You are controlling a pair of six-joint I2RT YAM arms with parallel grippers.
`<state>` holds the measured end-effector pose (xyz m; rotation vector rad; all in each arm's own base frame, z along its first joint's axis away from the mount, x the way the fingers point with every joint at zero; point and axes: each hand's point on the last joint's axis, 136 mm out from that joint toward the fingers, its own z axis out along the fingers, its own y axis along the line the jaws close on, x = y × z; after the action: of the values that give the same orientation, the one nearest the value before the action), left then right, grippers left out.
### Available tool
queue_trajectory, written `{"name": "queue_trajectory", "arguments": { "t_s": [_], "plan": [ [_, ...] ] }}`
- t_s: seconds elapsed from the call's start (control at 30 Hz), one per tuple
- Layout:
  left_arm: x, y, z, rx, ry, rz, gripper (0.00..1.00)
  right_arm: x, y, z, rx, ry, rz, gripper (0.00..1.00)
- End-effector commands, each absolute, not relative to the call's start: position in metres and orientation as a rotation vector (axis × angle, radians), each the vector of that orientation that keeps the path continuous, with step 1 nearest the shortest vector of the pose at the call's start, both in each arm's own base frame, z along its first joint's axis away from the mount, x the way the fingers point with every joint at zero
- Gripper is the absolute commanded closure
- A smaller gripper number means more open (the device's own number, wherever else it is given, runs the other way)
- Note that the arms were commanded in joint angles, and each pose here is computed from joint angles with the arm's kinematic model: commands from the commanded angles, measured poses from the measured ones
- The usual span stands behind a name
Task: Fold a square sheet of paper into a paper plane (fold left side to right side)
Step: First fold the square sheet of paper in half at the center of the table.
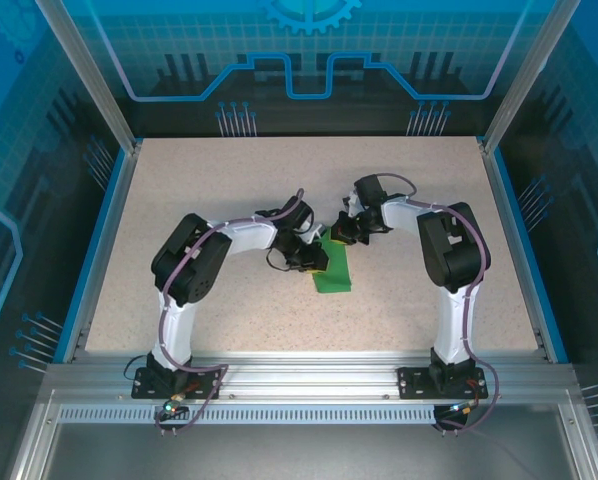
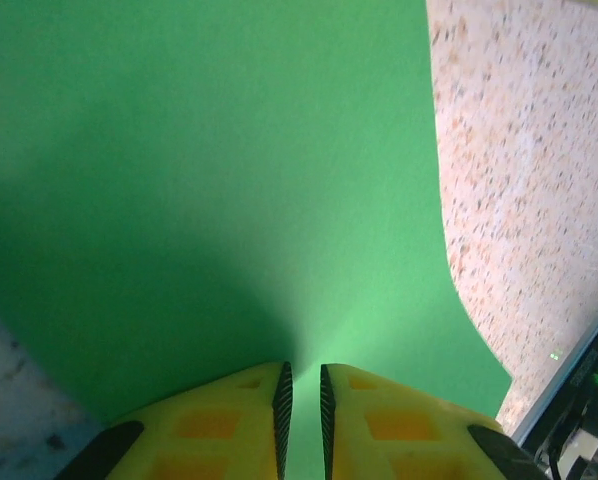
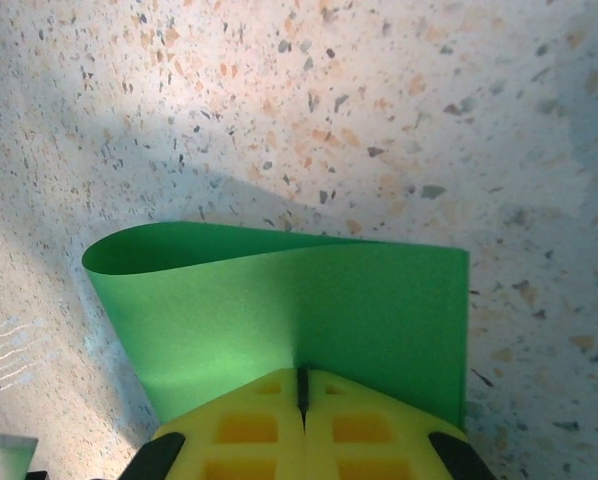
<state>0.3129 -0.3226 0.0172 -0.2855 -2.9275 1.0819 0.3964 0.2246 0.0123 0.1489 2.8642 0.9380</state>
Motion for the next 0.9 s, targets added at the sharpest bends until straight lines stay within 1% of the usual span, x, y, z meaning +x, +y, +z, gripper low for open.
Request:
{"name": "queue_trajectory", "arguments": {
  "t_s": [0.0, 0.53, 0.87],
  "plan": [
    [0.270, -0.314, 0.012, -0.292, -2.812, 1.012, 0.81, 0.379, 0.206, -0.025, 0.214, 2.994, 0.777, 0.96],
    [0.229, -0.311, 0.018, -0.392, -2.713, 1.048, 0.81, 0.378, 0.204, -0.028, 0.215, 3.007, 0.764, 0.96],
    [0.219, -0.307, 0.021, -0.406, -2.698, 1.052, 0.81, 0.378, 0.204, -0.027, 0.217, 3.008, 0.764, 0.96]
  ]
}}
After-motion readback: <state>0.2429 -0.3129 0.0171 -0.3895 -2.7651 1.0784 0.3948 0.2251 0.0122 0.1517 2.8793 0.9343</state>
